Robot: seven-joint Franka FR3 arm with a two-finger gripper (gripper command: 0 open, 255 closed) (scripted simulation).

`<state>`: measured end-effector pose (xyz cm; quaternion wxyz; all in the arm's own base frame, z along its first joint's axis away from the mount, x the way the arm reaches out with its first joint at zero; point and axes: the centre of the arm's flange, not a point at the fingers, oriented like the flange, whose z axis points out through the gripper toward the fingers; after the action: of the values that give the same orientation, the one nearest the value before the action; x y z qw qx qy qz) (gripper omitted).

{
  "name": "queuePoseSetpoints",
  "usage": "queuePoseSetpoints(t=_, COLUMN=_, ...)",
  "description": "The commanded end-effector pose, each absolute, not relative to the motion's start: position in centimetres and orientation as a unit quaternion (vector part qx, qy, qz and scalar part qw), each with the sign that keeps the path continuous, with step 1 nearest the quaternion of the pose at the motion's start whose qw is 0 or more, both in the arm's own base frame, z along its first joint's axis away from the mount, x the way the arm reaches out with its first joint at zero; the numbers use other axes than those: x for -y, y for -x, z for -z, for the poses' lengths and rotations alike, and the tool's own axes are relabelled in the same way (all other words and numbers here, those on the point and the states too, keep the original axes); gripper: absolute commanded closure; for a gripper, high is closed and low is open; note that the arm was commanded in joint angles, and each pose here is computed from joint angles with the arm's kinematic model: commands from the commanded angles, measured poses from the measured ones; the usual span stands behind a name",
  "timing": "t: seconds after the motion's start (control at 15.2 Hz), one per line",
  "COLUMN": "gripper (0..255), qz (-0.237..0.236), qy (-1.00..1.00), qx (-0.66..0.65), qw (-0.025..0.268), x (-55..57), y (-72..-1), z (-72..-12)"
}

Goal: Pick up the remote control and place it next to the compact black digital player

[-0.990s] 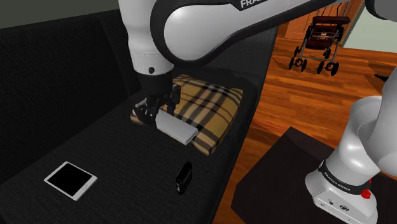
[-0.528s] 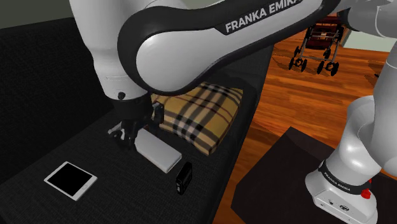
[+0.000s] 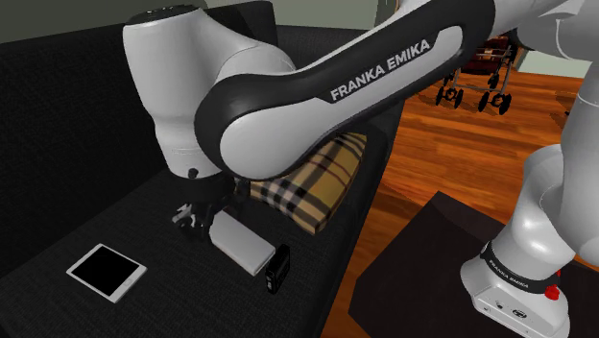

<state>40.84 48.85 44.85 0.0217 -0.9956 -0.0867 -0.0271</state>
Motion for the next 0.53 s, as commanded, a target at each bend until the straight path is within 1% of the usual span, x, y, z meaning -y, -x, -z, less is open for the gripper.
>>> queuePoseSetpoints(t=0.0, gripper=255, qz=0.027, qy=0.996, qx=0.087, qw=0.022, x=-48.8, y=-40.8, z=-43.9)
queuePoseSetpoints(t=0.46, gripper=255, qz=0.027, qy=0.996, qx=0.087, qw=0.022, x=-48.8, y=-40.8, z=-40.2)
